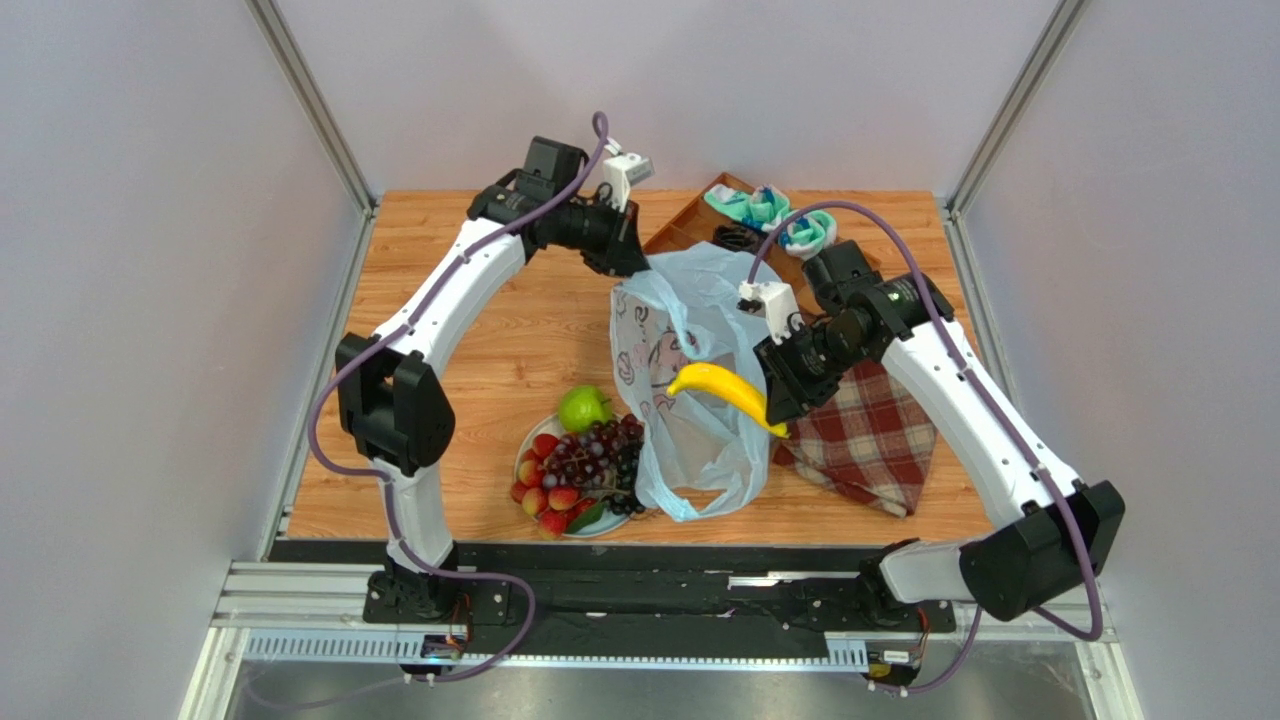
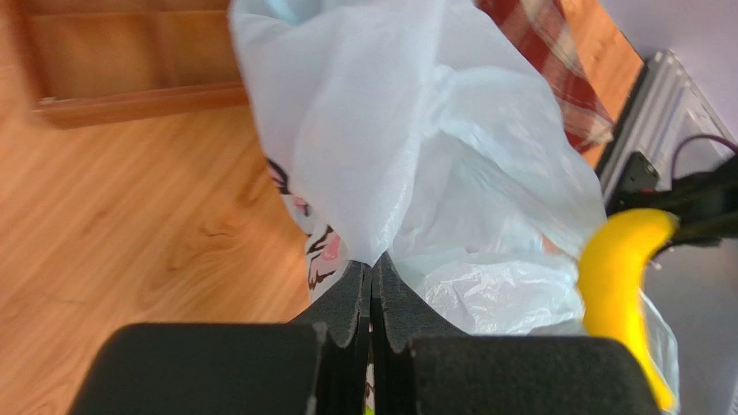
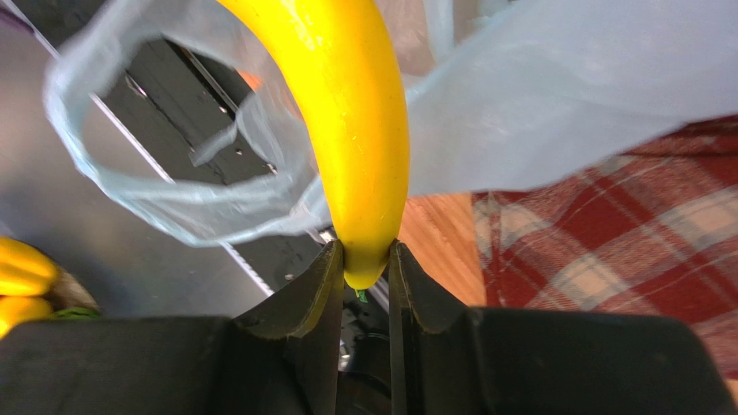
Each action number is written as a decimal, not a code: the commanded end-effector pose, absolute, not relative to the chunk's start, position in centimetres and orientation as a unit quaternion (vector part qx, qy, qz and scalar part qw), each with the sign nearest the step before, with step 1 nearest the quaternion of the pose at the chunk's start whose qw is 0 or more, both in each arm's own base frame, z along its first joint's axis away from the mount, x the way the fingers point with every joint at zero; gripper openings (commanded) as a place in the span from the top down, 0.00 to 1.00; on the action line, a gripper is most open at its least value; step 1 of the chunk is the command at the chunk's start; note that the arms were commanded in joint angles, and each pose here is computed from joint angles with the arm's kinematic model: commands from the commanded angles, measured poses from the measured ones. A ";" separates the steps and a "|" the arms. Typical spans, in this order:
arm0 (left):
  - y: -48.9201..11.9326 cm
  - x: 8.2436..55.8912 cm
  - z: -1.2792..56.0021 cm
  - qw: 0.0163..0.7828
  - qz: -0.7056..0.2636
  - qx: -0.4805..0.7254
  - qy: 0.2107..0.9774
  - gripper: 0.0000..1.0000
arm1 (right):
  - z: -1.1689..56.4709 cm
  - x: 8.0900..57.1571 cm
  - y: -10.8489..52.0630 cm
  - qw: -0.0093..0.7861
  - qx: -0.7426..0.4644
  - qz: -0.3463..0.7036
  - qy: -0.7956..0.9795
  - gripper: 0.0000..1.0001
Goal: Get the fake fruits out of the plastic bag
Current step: Take out the fake fruit from the plastic bag, then place the fake fruit on the plate.
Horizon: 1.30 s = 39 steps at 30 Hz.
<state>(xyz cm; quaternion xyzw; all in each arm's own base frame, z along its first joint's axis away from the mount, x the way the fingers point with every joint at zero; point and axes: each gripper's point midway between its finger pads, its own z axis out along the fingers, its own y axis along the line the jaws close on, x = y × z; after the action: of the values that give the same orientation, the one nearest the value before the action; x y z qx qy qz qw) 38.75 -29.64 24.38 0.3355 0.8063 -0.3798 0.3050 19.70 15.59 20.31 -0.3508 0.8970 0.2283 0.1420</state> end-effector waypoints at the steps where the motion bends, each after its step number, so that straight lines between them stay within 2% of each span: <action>1: -26.4 43.1 25.4 0.354 -0.344 0.306 0.814 1.00 | 22.4 16.6 14.0 0.151 -0.445 0.223 0.854 1.00; 4: -22.6 45.4 25.7 0.377 -0.315 0.272 0.827 1.00 | 24.9 18.2 14.8 0.226 -0.467 0.218 0.827 1.00; 7: -18.3 47.0 27.3 0.408 -0.294 0.231 0.833 1.00 | 26.9 19.8 16.5 0.264 -0.475 0.225 0.809 1.00; 12: -10.3 47.6 28.7 0.442 -0.251 0.133 0.851 1.00 | 27.7 20.5 19.7 0.281 -0.524 0.231 0.770 1.00; 15: -5.9 46.6 27.6 0.441 -0.224 0.063 0.867 1.00 | 26.8 20.6 21.1 0.286 -0.560 0.217 0.747 1.00; 20: -0.3 42.3 27.1 0.450 -0.193 -0.032 0.871 1.00 | 25.9 22.0 24.3 0.302 -0.594 0.192 0.721 1.00; 24: 1.5 38.9 27.6 0.467 -0.196 -0.059 0.860 1.00 | 26.0 25.6 27.5 0.343 -0.612 0.168 0.692 1.00; 28: 2.4 36.5 28.8 0.509 -0.162 -0.053 0.844 1.00 | 24.3 28.4 30.3 0.345 -0.630 0.140 0.682 1.00; 32: 3.9 35.2 27.4 0.508 -0.119 -0.084 0.849 1.00 | 21.5 28.7 33.1 0.330 -0.652 0.121 0.672 1.00; 39: 4.5 34.0 26.9 0.515 -0.111 -0.090 0.845 1.00 | 17.6 29.1 35.7 0.313 -0.670 0.083 0.668 1.00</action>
<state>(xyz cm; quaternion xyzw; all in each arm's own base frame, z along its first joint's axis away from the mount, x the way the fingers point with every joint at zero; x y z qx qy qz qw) 34.08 3.71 25.87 -0.0915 0.8579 -0.1293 0.4887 27.56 33.64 16.10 -0.6675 0.6886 0.1085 0.2617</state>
